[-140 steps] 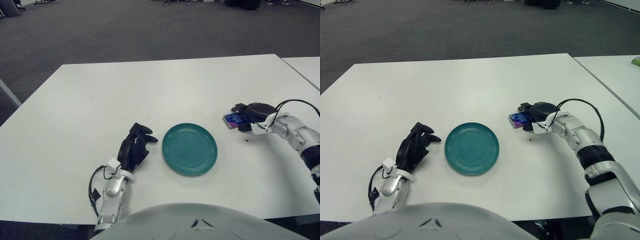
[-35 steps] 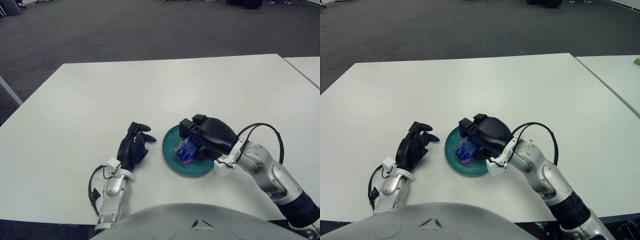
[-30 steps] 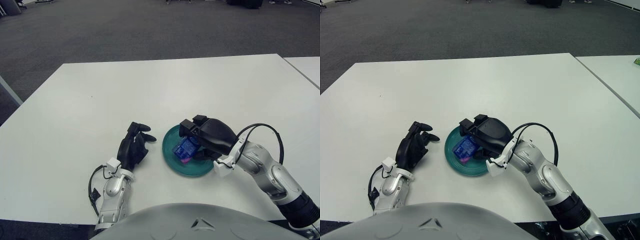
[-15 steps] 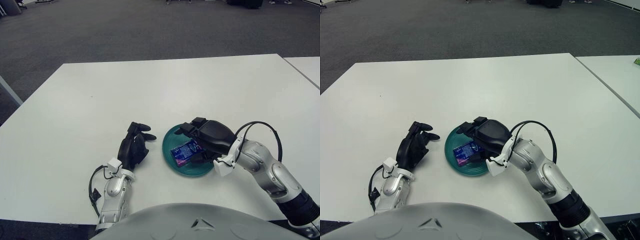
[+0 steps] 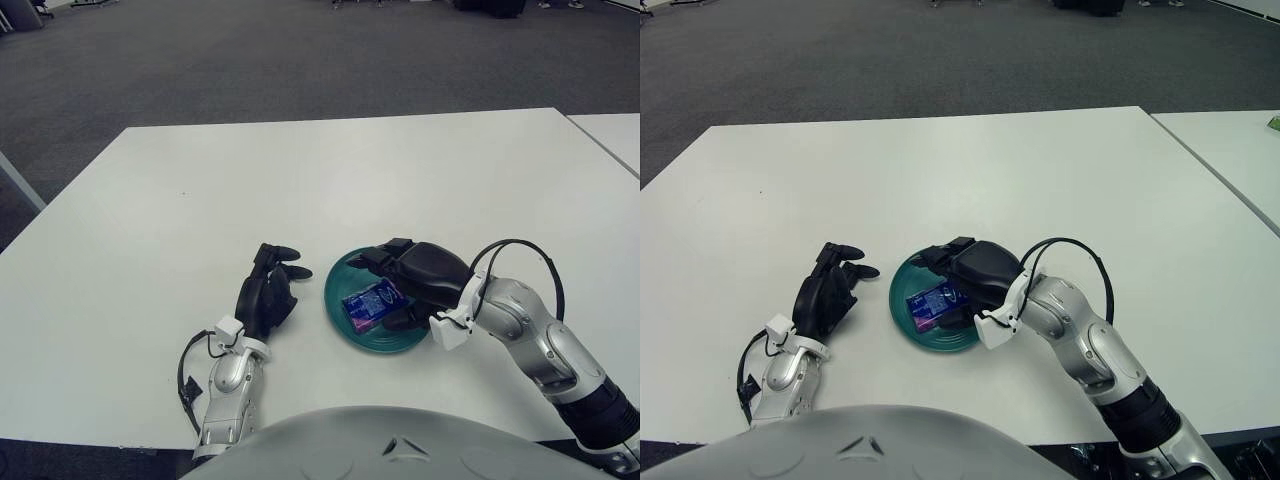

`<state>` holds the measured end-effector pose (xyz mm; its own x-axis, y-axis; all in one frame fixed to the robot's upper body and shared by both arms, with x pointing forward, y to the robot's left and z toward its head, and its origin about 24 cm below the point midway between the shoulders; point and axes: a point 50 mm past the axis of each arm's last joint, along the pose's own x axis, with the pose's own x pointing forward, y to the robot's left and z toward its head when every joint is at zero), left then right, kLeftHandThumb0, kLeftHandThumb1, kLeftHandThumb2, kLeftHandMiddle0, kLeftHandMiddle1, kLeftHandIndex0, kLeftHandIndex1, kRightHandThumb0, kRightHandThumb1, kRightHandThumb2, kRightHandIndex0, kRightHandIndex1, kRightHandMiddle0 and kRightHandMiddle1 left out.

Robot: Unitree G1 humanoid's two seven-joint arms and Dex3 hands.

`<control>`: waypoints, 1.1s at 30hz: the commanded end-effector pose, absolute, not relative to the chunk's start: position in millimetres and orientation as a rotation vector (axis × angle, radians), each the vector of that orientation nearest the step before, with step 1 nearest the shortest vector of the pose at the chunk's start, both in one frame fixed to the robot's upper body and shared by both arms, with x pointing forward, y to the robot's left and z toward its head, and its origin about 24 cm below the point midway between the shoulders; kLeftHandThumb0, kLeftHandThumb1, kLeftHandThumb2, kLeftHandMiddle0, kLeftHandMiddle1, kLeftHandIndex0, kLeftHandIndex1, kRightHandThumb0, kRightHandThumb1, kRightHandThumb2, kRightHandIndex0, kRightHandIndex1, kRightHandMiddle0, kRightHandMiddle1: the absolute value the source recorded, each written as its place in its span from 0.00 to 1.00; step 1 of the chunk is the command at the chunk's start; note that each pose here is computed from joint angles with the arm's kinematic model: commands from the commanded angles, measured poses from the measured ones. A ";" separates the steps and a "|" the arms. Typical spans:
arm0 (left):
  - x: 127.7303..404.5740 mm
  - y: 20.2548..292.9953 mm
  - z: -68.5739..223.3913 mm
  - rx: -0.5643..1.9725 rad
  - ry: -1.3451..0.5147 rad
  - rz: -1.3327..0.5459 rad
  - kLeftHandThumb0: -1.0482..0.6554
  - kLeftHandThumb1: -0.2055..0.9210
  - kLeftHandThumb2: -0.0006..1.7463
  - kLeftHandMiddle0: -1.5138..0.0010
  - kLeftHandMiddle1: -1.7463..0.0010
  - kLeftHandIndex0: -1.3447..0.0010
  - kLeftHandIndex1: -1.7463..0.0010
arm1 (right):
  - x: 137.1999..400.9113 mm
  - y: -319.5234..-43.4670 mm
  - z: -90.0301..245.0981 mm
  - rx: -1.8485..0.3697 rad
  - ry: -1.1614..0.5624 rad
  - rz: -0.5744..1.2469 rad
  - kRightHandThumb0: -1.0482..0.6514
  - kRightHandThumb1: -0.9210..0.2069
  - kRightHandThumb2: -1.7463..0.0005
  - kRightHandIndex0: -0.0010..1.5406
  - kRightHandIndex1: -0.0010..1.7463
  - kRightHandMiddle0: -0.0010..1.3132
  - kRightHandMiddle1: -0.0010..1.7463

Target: Put the gum into the plate.

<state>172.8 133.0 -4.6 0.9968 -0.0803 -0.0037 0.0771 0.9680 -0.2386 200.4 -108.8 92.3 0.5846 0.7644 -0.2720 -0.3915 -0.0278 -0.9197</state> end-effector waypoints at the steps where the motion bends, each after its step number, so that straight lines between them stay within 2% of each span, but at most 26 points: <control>1: 168.2 133.3 -15.4 -0.255 0.080 -0.071 0.06 1.00 0.51 0.76 0.15 0.94 0.05 | 206.8 -110.8 99.0 -1.268 -0.373 0.914 0.00 0.00 0.48 0.18 0.06 0.00 0.22; 8: 167.9 132.3 -15.4 -0.265 0.075 -0.076 0.06 1.00 0.51 0.76 0.16 0.91 0.04 | 211.2 -115.7 99.5 -1.190 -0.360 0.787 0.00 0.00 0.51 0.23 0.06 0.00 0.32; 9: 167.7 132.2 -15.1 -0.264 0.071 -0.076 0.06 1.00 0.51 0.76 0.16 0.91 0.04 | 212.3 -116.7 99.0 -1.125 -0.363 0.714 0.00 0.00 0.51 0.23 0.06 0.00 0.33; 12: 167.4 131.9 -14.7 -0.264 0.065 -0.078 0.06 1.00 0.51 0.75 0.17 0.89 0.03 | 213.7 -118.7 97.5 -0.959 -0.357 0.565 0.01 0.00 0.58 0.29 0.09 0.00 0.46; 18: 166.3 130.9 -13.8 -0.276 0.055 -0.090 0.06 1.00 0.51 0.72 0.15 0.85 0.04 | 217.6 -123.1 93.0 -0.586 -0.298 0.358 0.06 0.00 0.65 0.31 0.12 0.00 0.56; 21: 166.3 131.2 -13.0 -0.274 0.051 -0.097 0.07 1.00 0.51 0.71 0.14 0.84 0.03 | 224.9 -132.1 82.0 -0.301 -0.221 0.233 0.08 0.00 0.67 0.30 0.13 0.00 0.57; 23: 166.4 131.5 -12.7 -0.272 0.050 -0.098 0.07 1.00 0.51 0.70 0.13 0.83 0.03 | 224.9 -133.0 80.3 -0.191 -0.200 0.178 0.12 0.00 0.68 0.30 0.14 0.00 0.59; 25: 166.6 131.5 -12.5 -0.271 0.051 -0.097 0.07 1.00 0.51 0.69 0.13 0.83 0.03 | 224.2 -132.8 80.4 -0.121 -0.187 0.132 0.15 0.00 0.69 0.31 0.15 0.00 0.59; 28: 166.9 131.5 -12.4 -0.272 0.054 -0.096 0.07 1.00 0.51 0.69 0.12 0.83 0.03 | 224.1 -133.8 79.7 -0.042 -0.166 0.072 0.19 0.00 0.68 0.28 0.24 0.00 0.60; 33: 167.4 131.5 -12.2 -0.273 0.060 -0.091 0.07 1.00 0.51 0.70 0.10 0.83 0.03 | 218.9 -150.5 69.5 0.046 -0.097 -0.040 0.22 0.00 0.64 0.26 0.30 0.00 0.59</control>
<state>172.2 130.7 -3.6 0.9953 -0.0955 0.0155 0.0962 0.9596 -0.2645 222.8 -139.9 76.0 0.9896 0.0260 0.1417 -0.0257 0.9997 -0.0039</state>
